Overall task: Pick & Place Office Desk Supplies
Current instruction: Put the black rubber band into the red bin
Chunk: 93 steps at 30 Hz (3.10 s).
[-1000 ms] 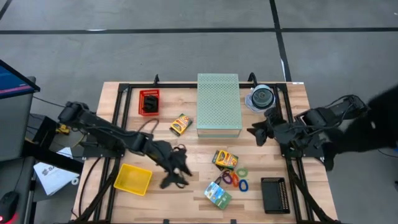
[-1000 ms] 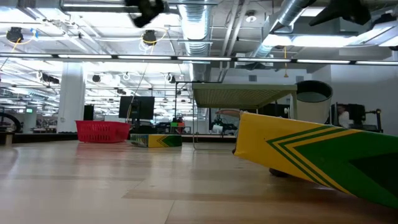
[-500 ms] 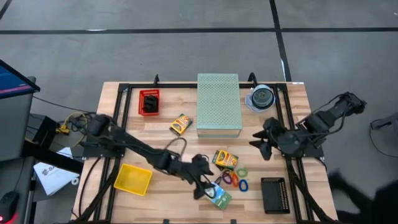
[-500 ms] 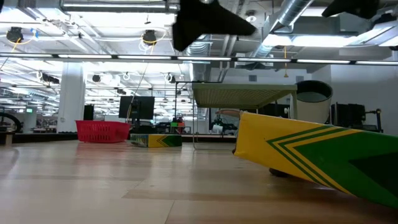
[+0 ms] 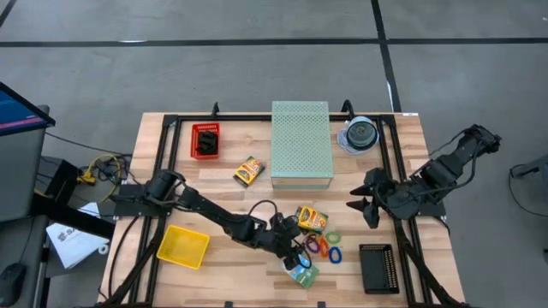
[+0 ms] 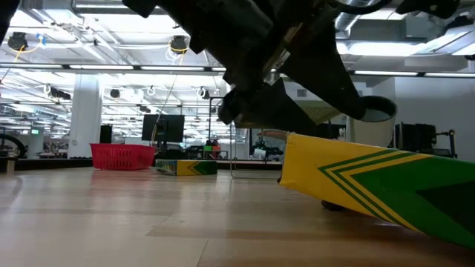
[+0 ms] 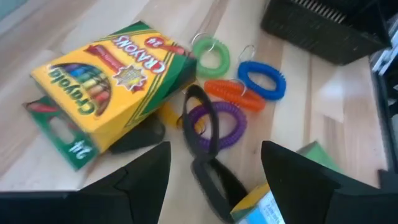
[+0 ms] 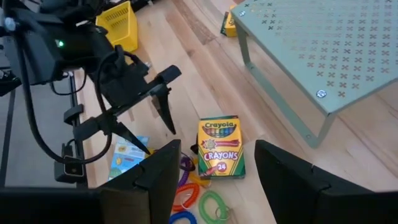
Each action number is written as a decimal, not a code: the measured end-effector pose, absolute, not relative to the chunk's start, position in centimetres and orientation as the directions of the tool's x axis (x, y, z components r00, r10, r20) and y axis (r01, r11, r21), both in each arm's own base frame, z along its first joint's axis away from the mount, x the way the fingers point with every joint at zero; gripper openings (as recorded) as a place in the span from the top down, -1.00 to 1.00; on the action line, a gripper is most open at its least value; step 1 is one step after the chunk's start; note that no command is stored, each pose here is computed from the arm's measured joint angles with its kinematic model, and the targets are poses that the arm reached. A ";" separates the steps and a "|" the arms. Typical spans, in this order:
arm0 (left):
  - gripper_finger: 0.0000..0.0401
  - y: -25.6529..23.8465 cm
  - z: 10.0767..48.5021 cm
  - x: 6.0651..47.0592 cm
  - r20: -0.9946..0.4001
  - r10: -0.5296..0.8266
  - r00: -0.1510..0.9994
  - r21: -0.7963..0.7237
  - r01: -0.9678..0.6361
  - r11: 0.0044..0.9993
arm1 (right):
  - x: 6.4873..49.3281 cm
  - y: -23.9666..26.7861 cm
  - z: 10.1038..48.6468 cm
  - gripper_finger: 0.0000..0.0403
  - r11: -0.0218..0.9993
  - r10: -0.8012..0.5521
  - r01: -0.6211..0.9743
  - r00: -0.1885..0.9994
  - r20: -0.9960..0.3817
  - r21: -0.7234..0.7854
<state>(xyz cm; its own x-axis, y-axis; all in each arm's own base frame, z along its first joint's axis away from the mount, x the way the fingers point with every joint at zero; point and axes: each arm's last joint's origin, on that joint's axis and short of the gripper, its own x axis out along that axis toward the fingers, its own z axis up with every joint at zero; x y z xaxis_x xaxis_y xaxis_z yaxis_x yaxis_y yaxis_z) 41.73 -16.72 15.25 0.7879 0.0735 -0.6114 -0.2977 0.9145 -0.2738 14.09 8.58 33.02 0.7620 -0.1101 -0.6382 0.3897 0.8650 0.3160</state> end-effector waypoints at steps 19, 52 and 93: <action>-0.13 -12.4 14.5 43.5 -0.655 -0.063 0.753 -0.392 -0.267 0.880 | 14.0 8.6 33.0 0.00 0.870 -0.113 0.385 0.764 -0.635 0.309; 0.98 -12.5 19.6 44.1 -0.639 -0.113 0.761 -0.463 -0.262 0.847 | 14.0 8.6 33.0 0.00 0.874 -0.114 0.380 0.765 -0.634 0.301; 0.98 -10.1 23.2 40.6 -0.440 -0.128 0.889 -0.664 -0.226 0.713 | 14.1 8.9 32.9 0.00 0.868 -0.142 0.392 0.785 -0.603 0.306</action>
